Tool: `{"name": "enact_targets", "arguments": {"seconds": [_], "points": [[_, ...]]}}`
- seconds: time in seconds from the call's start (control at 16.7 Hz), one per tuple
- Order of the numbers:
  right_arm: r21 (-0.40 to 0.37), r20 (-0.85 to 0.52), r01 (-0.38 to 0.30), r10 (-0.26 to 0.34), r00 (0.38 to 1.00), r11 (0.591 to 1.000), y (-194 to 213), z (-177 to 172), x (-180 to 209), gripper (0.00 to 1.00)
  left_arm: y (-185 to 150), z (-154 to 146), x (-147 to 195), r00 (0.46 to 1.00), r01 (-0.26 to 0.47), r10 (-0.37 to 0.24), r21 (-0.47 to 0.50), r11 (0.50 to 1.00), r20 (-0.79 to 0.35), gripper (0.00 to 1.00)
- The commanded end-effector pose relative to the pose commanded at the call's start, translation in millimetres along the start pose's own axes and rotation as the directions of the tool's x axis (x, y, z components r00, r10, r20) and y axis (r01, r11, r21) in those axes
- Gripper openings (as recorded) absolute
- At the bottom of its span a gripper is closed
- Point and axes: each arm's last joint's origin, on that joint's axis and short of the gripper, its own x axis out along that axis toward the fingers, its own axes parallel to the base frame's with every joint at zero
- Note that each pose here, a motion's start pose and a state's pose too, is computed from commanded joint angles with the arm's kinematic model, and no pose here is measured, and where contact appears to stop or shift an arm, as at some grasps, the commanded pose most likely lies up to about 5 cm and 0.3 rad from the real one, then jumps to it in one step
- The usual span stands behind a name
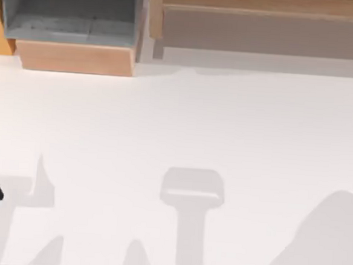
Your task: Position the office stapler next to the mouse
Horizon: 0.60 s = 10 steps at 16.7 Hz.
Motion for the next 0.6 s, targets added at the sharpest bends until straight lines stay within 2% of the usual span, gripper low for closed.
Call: {"name": "enact_targets", "arguments": {"seconds": [0.6], "points": [[-0.021,-0.009,0.0,0.0,1.0,1.0,3.9,1.4,7.2,0.0,0.0,0.0,0.0,1.0,0.0,0.0,0.0,1.0,0.0,1.0]]}}
